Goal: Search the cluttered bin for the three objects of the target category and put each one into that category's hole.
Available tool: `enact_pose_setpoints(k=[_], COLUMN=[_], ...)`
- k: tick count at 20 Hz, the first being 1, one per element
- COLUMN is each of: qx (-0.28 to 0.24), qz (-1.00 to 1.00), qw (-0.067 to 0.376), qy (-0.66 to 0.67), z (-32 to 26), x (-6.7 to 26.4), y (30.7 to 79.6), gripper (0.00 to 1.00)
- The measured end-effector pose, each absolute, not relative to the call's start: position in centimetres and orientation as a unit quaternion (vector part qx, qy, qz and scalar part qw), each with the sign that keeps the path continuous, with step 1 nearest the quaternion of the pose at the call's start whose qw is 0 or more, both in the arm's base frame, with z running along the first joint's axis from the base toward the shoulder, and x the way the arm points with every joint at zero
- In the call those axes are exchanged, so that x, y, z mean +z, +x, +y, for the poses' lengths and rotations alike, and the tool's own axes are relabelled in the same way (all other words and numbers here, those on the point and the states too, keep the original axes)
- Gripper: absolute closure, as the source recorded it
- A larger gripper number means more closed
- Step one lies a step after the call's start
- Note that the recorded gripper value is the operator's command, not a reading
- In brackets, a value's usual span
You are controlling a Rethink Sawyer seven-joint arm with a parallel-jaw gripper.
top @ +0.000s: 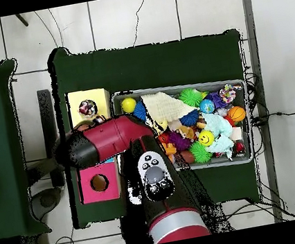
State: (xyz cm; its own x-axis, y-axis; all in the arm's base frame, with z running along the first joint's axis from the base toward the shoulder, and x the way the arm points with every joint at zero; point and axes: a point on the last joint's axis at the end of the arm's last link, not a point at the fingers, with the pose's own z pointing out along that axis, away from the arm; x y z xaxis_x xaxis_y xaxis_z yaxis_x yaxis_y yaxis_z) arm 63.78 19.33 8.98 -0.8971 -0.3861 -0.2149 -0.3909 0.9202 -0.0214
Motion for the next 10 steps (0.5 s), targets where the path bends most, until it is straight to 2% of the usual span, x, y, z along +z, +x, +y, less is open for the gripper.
enact_pose_setpoints(k=[10], qx=[0.012], qz=[0.973], qw=[0.112], qy=[-0.199], z=[19.39], x=[8.58], y=[63.71], gripper=[0.0])
